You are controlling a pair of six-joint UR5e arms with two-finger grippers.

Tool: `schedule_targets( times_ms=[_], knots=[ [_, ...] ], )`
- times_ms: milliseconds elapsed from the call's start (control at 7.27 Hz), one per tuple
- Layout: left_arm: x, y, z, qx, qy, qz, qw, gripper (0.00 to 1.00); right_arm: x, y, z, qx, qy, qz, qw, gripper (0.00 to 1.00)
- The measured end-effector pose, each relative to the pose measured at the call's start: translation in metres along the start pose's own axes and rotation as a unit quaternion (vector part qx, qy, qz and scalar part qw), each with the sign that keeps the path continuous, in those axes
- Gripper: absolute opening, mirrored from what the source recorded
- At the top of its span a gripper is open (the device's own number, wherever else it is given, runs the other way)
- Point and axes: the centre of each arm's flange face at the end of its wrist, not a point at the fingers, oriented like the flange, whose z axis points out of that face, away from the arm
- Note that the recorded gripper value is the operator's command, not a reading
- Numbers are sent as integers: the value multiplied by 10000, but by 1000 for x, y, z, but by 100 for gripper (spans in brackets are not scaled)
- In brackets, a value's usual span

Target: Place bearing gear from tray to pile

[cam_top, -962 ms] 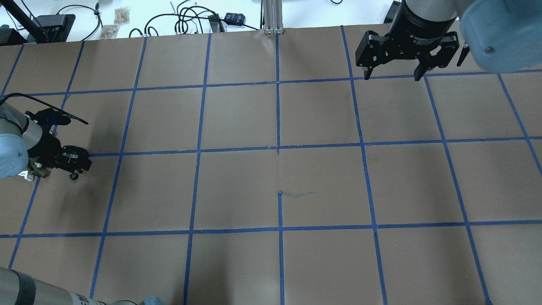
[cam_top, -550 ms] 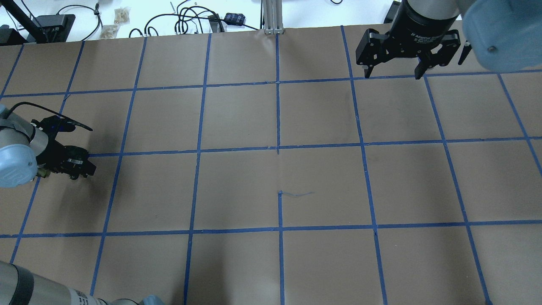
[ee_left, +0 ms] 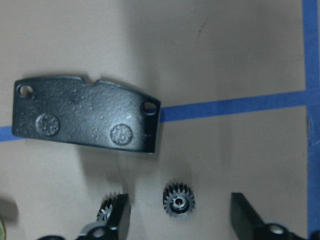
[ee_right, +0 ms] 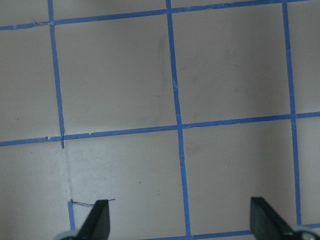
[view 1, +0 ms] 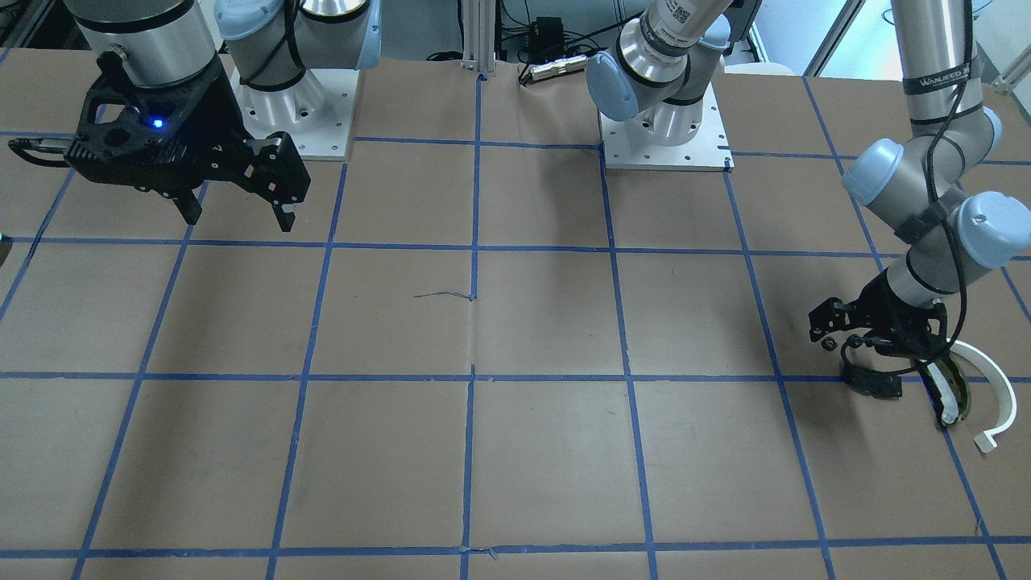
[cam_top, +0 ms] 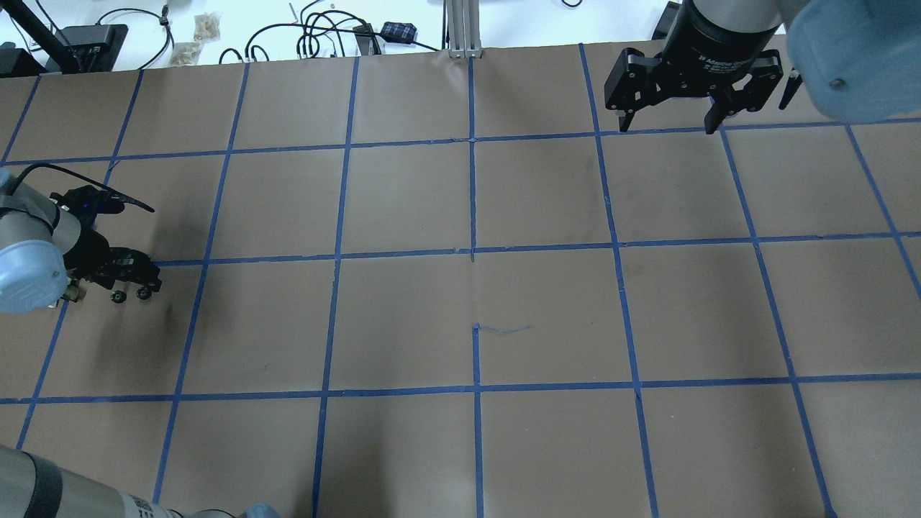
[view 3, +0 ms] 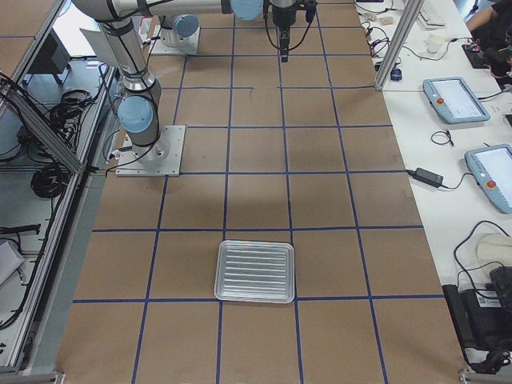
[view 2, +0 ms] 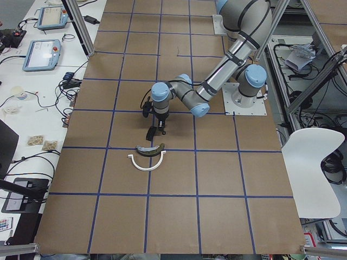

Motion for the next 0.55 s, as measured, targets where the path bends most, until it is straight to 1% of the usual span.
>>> schedule_targets(
  times_ms=[138, 275, 412, 550],
  knots=[
    [21, -10, -31, -64, -115, -29, 9999, 100, 0, 3, -4, 4, -3, -8, 10000, 100],
    [53, -24, -78, -119, -178, -108, 9997, 100, 1, 4, -6, 22, 12, -19, 10000, 100],
    [89, -33, -133, -125, -194, -233, 9995, 100, 2, 6, -4, -18, 33, -42, 10000, 100],
    [128, -35, -186, -19, -146, -394, 9991, 100, 0, 11, 1, -94, 36, -71, 9999, 100]
  ],
)
